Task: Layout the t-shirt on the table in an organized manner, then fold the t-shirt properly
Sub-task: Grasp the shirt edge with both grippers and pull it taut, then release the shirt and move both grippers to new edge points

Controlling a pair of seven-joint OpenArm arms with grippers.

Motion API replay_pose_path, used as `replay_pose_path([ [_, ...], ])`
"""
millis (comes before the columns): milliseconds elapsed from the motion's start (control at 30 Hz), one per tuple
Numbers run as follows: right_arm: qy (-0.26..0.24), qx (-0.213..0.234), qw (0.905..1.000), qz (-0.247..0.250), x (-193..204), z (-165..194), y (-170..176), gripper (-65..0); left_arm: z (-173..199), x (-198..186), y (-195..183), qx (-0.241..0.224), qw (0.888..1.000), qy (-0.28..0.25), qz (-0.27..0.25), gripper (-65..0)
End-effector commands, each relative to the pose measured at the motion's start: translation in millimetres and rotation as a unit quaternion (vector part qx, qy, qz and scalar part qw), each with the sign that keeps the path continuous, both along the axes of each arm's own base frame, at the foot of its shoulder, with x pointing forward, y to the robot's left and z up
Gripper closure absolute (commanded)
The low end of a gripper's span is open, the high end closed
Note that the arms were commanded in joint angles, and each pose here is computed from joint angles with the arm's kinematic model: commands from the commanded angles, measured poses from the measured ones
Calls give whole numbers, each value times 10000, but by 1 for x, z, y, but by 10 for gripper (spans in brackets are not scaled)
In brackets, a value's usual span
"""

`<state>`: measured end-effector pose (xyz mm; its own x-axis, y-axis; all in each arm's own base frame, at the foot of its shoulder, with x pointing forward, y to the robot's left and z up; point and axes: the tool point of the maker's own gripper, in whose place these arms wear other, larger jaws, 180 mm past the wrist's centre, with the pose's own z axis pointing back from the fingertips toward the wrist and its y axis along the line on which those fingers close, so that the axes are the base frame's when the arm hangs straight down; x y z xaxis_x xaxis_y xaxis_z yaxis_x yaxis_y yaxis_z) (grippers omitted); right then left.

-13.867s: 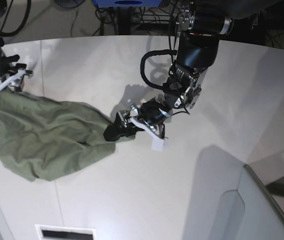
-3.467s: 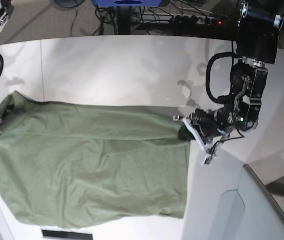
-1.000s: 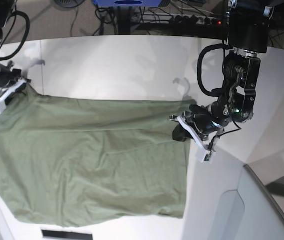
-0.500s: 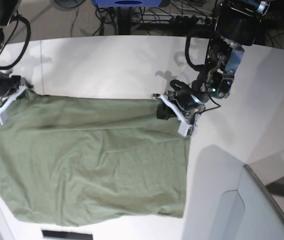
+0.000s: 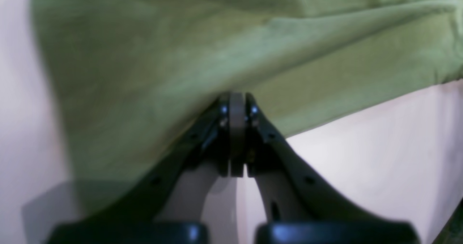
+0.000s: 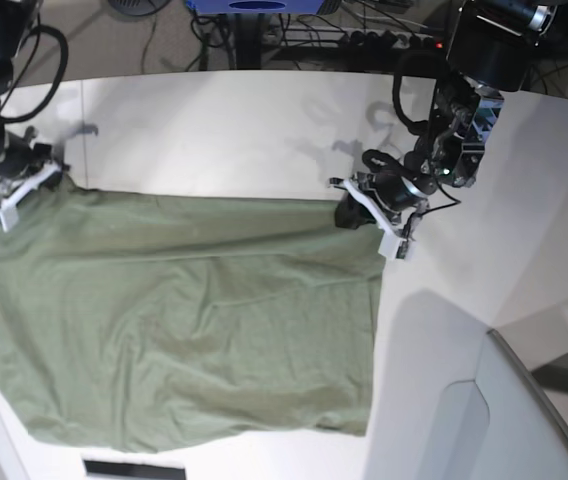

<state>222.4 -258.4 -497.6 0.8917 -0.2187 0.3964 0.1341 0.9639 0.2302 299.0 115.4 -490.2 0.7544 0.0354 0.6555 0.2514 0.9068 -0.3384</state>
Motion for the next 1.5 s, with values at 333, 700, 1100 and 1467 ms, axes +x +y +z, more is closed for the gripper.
replay_pose_path([
  [333,224,-321,9990,225,-13,12,-8,-12,69,33,-25,-185,9947,-960,-310,0],
  [700,380,-324,9984,257,-24,9,-8,-12,19,37,-22,-122,9995,-276,-14,0],
  [1100,651,-268,9944,787,-57,13,32,-12,-14,-20,59,632,9976,282,70,0],
  [1467,-199,-918,9905,1004,-22,82,23,-14,67,21,67,380,9957,-707,454,0],
])
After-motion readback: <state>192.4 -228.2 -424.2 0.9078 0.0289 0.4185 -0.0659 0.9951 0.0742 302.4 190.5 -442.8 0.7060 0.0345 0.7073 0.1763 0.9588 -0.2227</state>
